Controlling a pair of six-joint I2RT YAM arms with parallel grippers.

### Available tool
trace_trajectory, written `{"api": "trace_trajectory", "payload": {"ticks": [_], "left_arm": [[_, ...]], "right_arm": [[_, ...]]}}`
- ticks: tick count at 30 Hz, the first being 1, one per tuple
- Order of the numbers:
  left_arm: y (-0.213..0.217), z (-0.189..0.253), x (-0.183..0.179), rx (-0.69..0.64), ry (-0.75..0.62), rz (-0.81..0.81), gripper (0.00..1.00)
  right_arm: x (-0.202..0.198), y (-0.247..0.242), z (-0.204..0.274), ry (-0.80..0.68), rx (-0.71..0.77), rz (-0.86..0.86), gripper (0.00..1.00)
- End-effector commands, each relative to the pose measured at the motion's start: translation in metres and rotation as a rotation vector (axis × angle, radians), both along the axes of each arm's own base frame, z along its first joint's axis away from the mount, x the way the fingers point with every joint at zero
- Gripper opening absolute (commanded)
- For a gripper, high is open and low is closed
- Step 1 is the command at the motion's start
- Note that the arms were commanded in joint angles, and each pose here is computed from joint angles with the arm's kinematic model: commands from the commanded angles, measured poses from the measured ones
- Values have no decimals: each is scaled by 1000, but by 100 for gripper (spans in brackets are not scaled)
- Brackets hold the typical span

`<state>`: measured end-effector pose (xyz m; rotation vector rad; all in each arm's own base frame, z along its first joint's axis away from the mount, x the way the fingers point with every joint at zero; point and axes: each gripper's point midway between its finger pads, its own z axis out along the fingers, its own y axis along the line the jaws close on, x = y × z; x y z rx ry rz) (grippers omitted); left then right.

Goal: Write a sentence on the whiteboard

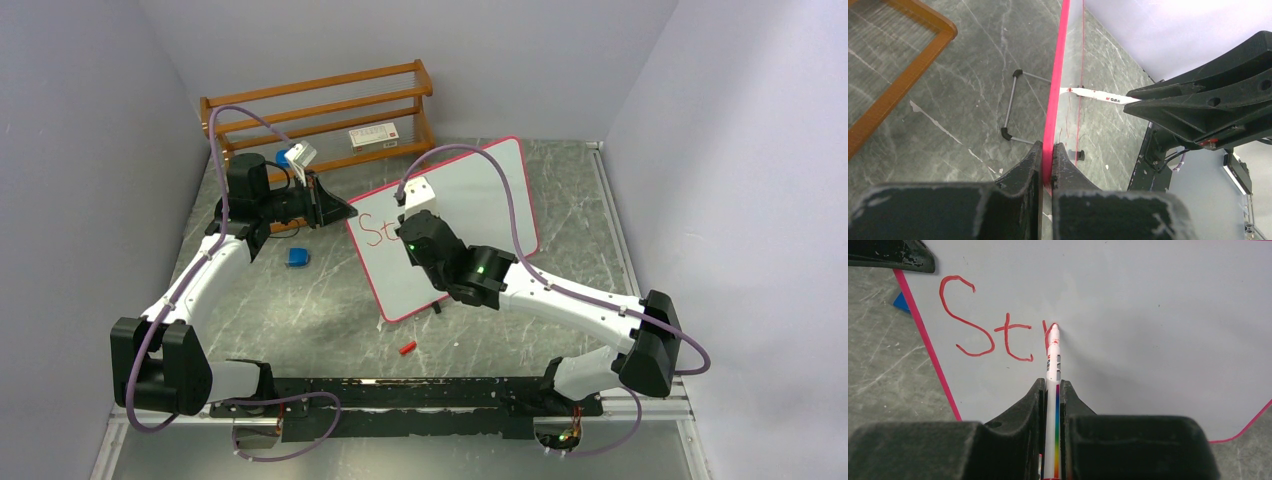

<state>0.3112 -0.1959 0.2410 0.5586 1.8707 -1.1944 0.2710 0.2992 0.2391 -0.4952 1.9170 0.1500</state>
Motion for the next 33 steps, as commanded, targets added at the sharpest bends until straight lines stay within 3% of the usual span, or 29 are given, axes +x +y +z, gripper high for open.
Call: {"api": "trace_trajectory", "payload": {"ticks": [1,33], "left_arm": [[-7,-20,-8,37,43,-42,5],[-6,-20,-8,41,41,-36,5]], "right_arm": [[11,-6,11,-26,26,-49,0],[1,-27,9,22,60,-57,0]]}}
